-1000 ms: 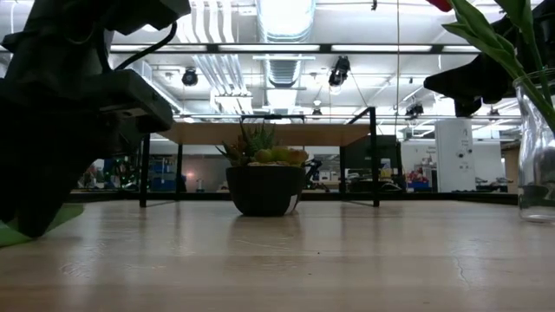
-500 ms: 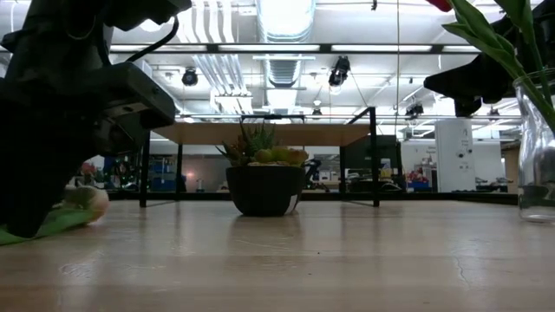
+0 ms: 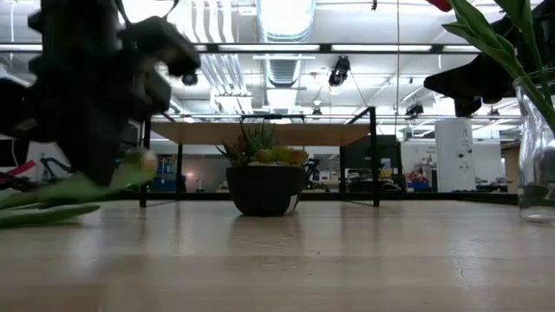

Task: Pick and place flowers into a vace then onto a shelf
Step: Put the pink flower into the left transparent vase

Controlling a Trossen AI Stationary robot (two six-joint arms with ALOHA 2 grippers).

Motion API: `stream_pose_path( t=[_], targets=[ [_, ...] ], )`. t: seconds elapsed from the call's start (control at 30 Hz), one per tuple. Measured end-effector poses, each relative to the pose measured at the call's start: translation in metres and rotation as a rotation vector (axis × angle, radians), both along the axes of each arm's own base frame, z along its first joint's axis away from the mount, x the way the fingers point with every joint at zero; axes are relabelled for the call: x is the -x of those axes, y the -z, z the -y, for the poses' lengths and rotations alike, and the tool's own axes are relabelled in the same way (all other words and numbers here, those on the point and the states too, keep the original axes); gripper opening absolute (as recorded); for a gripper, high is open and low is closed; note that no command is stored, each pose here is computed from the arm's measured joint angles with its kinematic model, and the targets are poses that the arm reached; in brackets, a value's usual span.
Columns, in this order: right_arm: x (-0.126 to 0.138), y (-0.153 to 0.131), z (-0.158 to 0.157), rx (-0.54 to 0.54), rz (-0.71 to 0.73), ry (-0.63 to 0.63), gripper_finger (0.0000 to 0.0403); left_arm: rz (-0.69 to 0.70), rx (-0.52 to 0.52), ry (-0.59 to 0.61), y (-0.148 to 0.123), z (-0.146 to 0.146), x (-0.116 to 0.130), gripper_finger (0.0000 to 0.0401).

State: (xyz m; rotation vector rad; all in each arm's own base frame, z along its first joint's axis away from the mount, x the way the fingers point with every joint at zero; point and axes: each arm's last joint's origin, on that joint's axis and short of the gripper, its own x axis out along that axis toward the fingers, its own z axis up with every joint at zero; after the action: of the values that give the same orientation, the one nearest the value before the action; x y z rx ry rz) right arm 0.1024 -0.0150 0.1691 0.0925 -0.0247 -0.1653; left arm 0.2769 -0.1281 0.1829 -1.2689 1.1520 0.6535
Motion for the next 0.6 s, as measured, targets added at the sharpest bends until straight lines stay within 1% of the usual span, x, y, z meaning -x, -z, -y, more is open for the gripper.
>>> stream_pose_path(
  t=[0.17,0.33,0.4,0.5,0.6],
  targets=[
    [0.000,0.000,0.000,0.000,0.000,-0.001,0.0028,0.143,-0.083,0.033,-0.025,-0.006,0.006,0.0003],
    [0.000,0.000,0.000,0.000,0.001,0.000,0.0028,0.307,-0.152,0.133,-0.053,-0.010,0.012,0.0003],
    [0.000,0.000,0.000,0.000,0.000,-0.001,0.0028,0.415,-0.201,0.215,-0.066,-0.011,0.013,0.0003],
    [0.000,0.000,0.000,0.000,0.000,0.000,0.0028,0.622,-0.293,0.373,-0.088,-0.008,0.014,0.0003],
    [0.000,0.000,0.000,-0.004,0.001,-0.001,0.0028,0.816,-0.390,0.464,-0.110,-0.005,0.016,0.0002]
  ],
)
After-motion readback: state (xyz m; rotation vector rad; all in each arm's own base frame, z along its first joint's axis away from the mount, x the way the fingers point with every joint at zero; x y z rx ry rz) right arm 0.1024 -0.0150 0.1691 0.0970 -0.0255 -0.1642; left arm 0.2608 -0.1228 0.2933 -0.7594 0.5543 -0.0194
